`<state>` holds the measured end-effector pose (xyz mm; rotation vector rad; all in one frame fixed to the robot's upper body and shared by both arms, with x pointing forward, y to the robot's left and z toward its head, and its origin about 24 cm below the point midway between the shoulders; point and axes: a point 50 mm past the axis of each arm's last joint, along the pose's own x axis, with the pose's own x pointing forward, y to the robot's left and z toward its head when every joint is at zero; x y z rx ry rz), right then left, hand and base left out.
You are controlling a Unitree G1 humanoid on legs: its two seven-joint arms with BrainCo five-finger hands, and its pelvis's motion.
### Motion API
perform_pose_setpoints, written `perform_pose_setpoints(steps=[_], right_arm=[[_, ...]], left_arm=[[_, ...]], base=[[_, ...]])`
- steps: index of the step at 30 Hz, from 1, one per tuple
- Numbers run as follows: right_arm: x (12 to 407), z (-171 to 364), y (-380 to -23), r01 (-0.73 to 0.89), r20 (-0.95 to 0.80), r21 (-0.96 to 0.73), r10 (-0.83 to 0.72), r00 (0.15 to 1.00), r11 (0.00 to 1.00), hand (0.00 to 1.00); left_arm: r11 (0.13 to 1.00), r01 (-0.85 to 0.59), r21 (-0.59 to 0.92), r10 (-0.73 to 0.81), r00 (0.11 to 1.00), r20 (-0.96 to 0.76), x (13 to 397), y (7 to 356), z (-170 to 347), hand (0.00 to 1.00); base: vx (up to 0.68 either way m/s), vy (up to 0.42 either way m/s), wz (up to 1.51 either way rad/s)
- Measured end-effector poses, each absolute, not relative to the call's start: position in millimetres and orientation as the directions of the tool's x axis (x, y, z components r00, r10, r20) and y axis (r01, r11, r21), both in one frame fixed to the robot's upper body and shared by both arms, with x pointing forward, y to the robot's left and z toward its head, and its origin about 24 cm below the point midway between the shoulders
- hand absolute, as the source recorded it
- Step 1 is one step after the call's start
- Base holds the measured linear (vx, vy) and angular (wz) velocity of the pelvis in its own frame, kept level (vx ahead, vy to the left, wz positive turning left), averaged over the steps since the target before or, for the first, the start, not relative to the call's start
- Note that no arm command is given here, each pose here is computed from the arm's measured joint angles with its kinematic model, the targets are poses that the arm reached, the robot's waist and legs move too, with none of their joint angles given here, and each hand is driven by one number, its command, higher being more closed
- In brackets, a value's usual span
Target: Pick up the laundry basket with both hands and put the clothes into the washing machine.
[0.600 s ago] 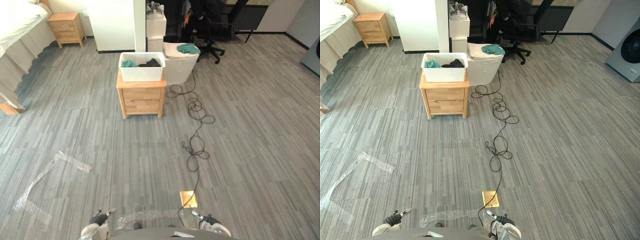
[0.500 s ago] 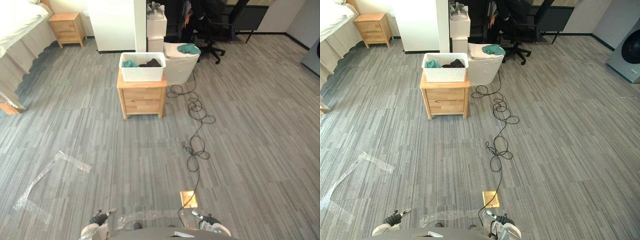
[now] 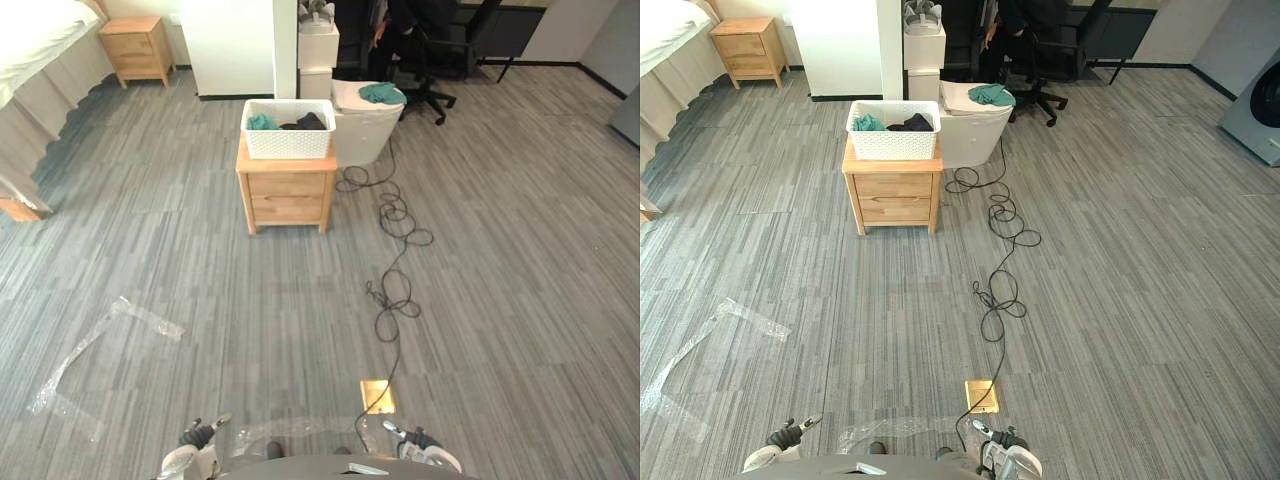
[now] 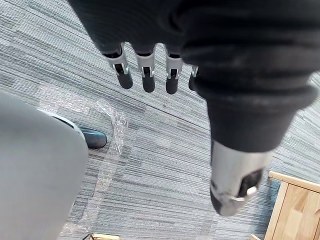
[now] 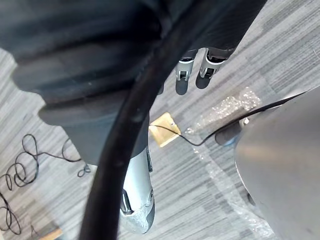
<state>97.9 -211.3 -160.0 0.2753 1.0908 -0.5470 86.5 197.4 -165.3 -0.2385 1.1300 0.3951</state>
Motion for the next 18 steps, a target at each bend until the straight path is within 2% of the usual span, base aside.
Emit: perform_pose_setpoints(steps=[18], right_arm=[[98.4,-160.0,-211.3,0.548,-0.894,-0.051,-0.283,0.347,0.835,0.0]], left_arm=[[0.889,-0.458,-0.005,0.182,0.363,-0.914,85.3,195.9,-166.0,0.0]], base=[[-0.02,-0.048,0.02]])
